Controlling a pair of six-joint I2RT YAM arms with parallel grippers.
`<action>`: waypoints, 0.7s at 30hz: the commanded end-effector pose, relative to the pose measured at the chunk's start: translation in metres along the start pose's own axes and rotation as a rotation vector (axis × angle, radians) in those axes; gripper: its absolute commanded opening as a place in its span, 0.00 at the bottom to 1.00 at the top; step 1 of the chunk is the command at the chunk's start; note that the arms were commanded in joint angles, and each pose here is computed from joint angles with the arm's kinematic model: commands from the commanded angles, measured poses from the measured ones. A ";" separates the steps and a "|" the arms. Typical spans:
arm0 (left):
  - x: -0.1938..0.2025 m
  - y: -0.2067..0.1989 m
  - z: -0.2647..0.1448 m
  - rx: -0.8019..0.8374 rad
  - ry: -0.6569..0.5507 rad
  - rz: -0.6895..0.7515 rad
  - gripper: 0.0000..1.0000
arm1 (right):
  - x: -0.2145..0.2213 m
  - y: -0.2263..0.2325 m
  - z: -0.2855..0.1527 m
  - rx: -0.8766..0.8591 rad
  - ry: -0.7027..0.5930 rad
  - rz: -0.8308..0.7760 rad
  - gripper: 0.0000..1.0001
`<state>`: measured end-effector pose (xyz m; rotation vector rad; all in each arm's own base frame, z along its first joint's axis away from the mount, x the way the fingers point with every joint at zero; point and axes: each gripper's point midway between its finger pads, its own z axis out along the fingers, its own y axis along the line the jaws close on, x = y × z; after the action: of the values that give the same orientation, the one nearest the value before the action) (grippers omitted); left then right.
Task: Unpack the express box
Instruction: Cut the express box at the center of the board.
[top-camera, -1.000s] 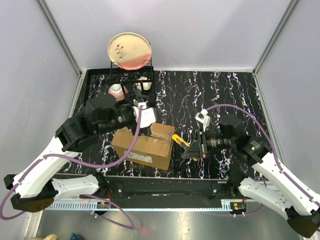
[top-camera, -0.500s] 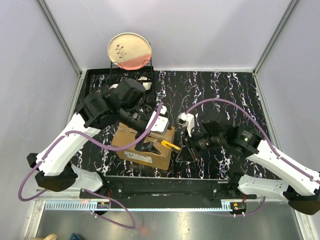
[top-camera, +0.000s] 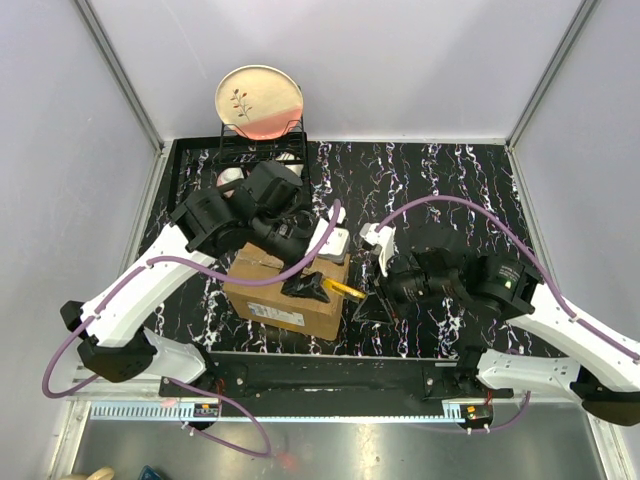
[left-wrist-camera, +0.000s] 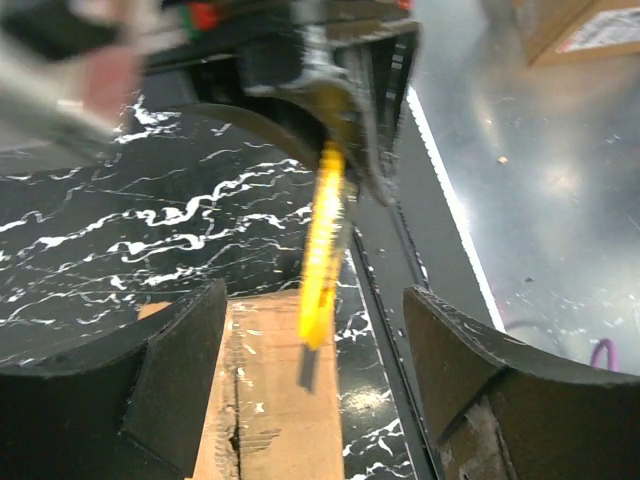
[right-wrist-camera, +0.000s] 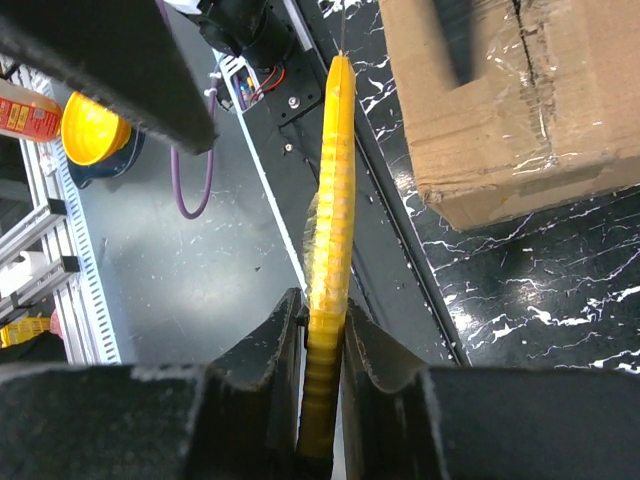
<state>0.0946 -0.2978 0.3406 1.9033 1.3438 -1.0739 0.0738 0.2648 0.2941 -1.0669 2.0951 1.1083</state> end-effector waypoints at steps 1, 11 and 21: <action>-0.022 0.027 -0.010 -0.132 -0.061 0.044 0.75 | -0.008 0.008 -0.002 -0.001 -0.039 -0.035 0.00; -0.008 -0.010 -0.002 0.057 -0.047 -0.019 0.69 | -0.026 0.012 -0.014 0.032 -0.100 -0.076 0.00; -0.005 -0.004 0.006 0.068 -0.008 -0.042 0.00 | -0.033 0.018 -0.009 0.029 -0.098 -0.094 0.00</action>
<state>0.0920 -0.2971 0.3281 1.9194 1.4370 -1.1374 0.0702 0.2696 0.3155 -1.0789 2.0163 1.0701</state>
